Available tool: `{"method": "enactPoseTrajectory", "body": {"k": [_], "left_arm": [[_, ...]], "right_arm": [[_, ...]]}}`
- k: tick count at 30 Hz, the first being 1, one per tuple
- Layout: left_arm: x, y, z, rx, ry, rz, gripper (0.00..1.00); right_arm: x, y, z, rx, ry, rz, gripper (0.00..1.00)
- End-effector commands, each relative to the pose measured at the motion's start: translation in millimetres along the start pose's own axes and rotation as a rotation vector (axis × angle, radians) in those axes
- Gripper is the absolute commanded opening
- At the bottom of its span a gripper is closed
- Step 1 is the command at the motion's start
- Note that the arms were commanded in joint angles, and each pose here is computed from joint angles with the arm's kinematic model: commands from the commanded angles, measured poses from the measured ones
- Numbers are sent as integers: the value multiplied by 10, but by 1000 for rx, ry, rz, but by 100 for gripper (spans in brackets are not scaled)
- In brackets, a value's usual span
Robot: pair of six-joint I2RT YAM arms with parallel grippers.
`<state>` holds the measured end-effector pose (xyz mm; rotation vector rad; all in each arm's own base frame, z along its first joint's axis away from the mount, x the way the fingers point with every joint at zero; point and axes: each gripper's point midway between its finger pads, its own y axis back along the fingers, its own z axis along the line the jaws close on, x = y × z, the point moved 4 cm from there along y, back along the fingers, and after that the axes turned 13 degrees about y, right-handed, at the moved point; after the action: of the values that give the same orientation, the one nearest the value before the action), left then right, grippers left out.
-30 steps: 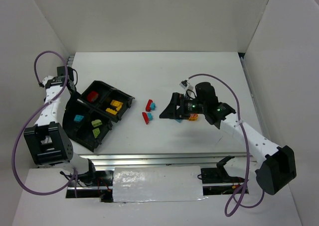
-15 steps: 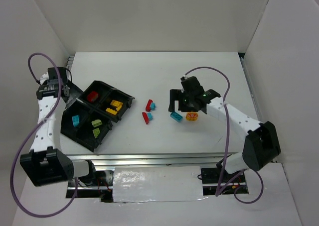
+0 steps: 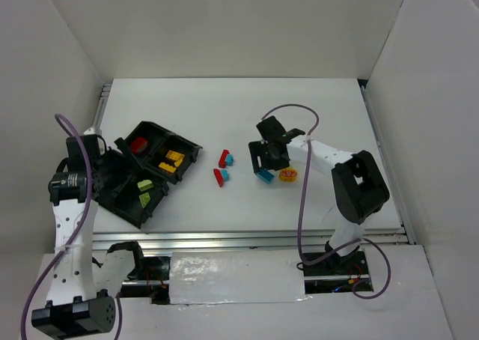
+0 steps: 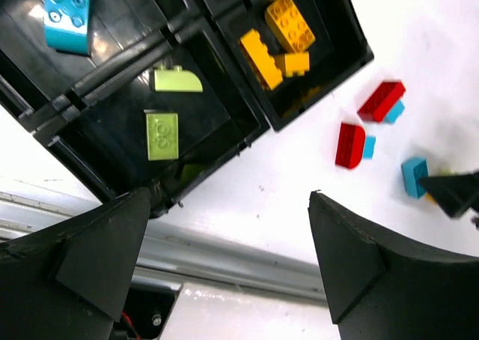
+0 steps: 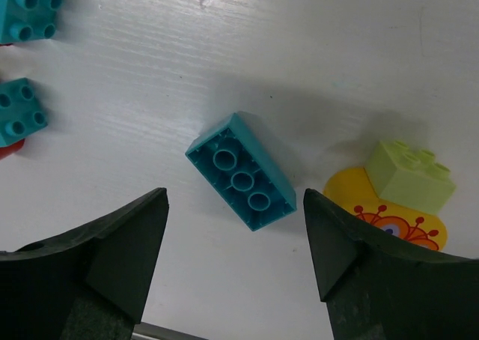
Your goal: Sort the legos into containers by color
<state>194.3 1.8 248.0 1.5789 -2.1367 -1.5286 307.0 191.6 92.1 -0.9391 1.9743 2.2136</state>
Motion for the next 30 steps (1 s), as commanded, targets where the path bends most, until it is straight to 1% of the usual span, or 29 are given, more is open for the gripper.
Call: {"method": "enactPoseTrajectory", "body": {"k": [1, 5, 6, 7, 12, 14, 15, 17, 18, 19, 20, 21, 22, 23, 25, 26, 27, 28, 29, 30], "left_arm": [[113, 73, -21, 52, -73, 52, 99], [122, 70, -61, 73, -81, 72, 99], [116, 74, -77, 79, -83, 73, 100], [105, 85, -115, 94, -86, 76, 99], [60, 55, -209, 119, -102, 96, 99], [46, 39, -232, 124, -103, 99, 100], [53, 39, -248, 133, -106, 106, 100], [64, 33, -288, 156, -109, 123, 100], [107, 55, -356, 205, -119, 154, 99], [111, 70, -417, 244, -124, 162, 99], [178, 112, -510, 310, -131, 211, 99], [201, 132, -568, 347, -134, 231, 99], [216, 122, -627, 378, -132, 254, 100], [278, 157, -702, 432, -125, 305, 99], [328, 140, -771, 474, -112, 354, 99], [341, 137, -837, 503, -103, 370, 99], [385, 142, -885, 537, -96, 416, 99], [406, 150, -927, 557, -90, 434, 99], [432, 172, -1019, 594, -89, 450, 99], [479, 197, -1076, 630, -88, 485, 99]], "right_arm": [[-64, -68, 85, -30, 40, -25, 78], [66, -250, 150, -23, 51, 48, 71], [71, -263, 163, -23, 50, 53, 63], [81, -283, 175, -21, 41, 58, 61], [119, -307, 216, -6, 33, 67, 59], [144, -326, 236, -7, 30, 78, 49], [155, -321, 280, -18, 35, 80, 31], [125, -239, 404, -57, 35, 65, 0], [98, -195, 475, -76, 36, 45, 0], [64, -33, 683, -169, 60, 11, 0], [-5, 61, 812, -235, 73, -35, 0], [-34, 171, 942, -310, 90, -66, 0], [-49, 375, 1087, -401, 115, -119, 0], [-154, 664, 1301, -570, 133, -204, 0], [-139, 868, 1451, -717, 137, -241, 0], [-187, 1070, 1586, -858, 150, -279, 0], [-174, 1187, 1626, -924, 155, -293, 0], [-176, 1286, 1681, -993, 165, -308, 0], [-202, 1470, 1762, -1111, 176, -328, 0], [-194, 1561, 1788, -1166, 185, -340, 0]]}}
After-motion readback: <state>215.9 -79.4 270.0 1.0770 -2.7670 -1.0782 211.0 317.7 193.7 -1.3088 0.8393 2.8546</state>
